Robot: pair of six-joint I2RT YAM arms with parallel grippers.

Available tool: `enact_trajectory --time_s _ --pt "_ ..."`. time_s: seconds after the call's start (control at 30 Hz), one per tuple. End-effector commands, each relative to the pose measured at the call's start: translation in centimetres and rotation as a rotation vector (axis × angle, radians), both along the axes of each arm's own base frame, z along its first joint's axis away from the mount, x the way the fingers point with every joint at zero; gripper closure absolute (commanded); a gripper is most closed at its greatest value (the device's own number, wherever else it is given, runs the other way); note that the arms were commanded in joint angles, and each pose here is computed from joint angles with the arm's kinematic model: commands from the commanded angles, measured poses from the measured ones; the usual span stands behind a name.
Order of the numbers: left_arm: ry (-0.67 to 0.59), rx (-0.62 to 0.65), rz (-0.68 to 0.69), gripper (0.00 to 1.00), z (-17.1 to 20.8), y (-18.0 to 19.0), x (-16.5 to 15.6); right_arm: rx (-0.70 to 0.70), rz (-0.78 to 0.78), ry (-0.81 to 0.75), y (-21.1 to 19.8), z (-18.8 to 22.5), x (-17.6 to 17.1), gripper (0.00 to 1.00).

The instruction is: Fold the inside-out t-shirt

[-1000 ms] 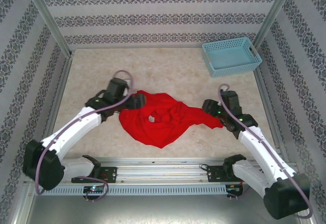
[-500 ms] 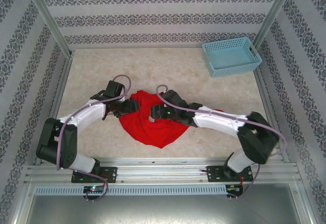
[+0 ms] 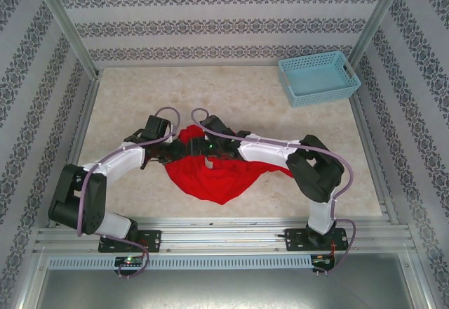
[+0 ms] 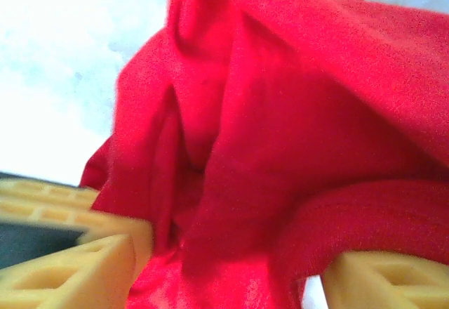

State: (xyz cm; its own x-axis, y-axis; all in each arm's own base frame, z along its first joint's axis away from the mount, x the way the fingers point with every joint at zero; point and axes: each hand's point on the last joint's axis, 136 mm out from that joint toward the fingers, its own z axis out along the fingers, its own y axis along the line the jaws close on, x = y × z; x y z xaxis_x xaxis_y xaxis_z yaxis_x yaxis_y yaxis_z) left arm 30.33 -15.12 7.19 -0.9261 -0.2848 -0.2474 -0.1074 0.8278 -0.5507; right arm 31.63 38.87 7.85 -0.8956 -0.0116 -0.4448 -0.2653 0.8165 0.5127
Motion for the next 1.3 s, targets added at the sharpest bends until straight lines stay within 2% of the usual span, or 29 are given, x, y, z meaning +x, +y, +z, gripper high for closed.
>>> enact_trajectory --time_s 0.0,0.17,0.27,0.37,0.5,0.6,0.8,0.9,0.97,1.03,1.07,1.17,1.27 --pt "-0.098 -0.057 -0.022 0.88 2.4 -0.8 0.0 -0.041 0.006 0.008 0.2 -0.8 0.0 0.44" --pt "-0.15 -0.032 -0.014 0.93 3.5 0.1 -0.8 -0.101 -0.012 -0.062 -1.6 0.4 0.3 0.84" --pt "-0.168 0.004 0.009 0.95 3.6 1.0 -1.1 -0.121 -0.031 -0.124 -3.6 2.4 0.2 1.0" --pt "-0.194 0.046 0.035 0.96 3.4 1.9 -1.0 -0.073 -0.016 -0.183 -5.5 4.4 -0.5 1.0" --pt "-0.207 0.072 0.073 1.0 3.3 2.8 -0.9 0.038 -0.023 -0.181 -8.6 5.7 -1.9 1.0" --pt "-0.224 0.044 0.081 1.0 3.3 2.7 -0.8 0.007 -0.052 -0.187 -11.6 5.7 -3.2 1.0" --pt "-0.218 -0.012 -0.03 1.0 2.6 0.5 -0.8 -0.086 -0.238 -0.175 -18.2 3.7 -4.6 1.0" --pt "-0.21 0.019 -0.065 1.0 2.3 -0.1 -1.2 -0.09 -0.35 -0.127 -21.4 2.1 -4.8 1.0" --pt "-0.207 0.107 -0.067 0.96 2.1 0.3 -1.2 -0.111 -0.392 -0.116 -22.7 1.5 -4.9 1.0" --pt "-0.188 0.248 -0.055 0.78 1.9 1.5 -1.3 -0.087 -0.359 -0.134 -22.1 1.8 -4.7 1.0" --pt "-0.18 0.31 -0.057 0.73 2.2 1.8 -1.3 -0.061 -0.332 -0.145 -21.3 2.3 -4.6 1.0" --pt "-0.227 0.431 -0.07 0.66 4.6 1.4 -1.6 -0.023 -0.235 -0.206 -18.1 4.7 -4.4 1.0" --pt "-0.311 0.439 -0.125 0.6 7.1 -0.8 -2.4 -0.01 -0.142 -0.267 -15.1 7.0 -4.5 1.0"
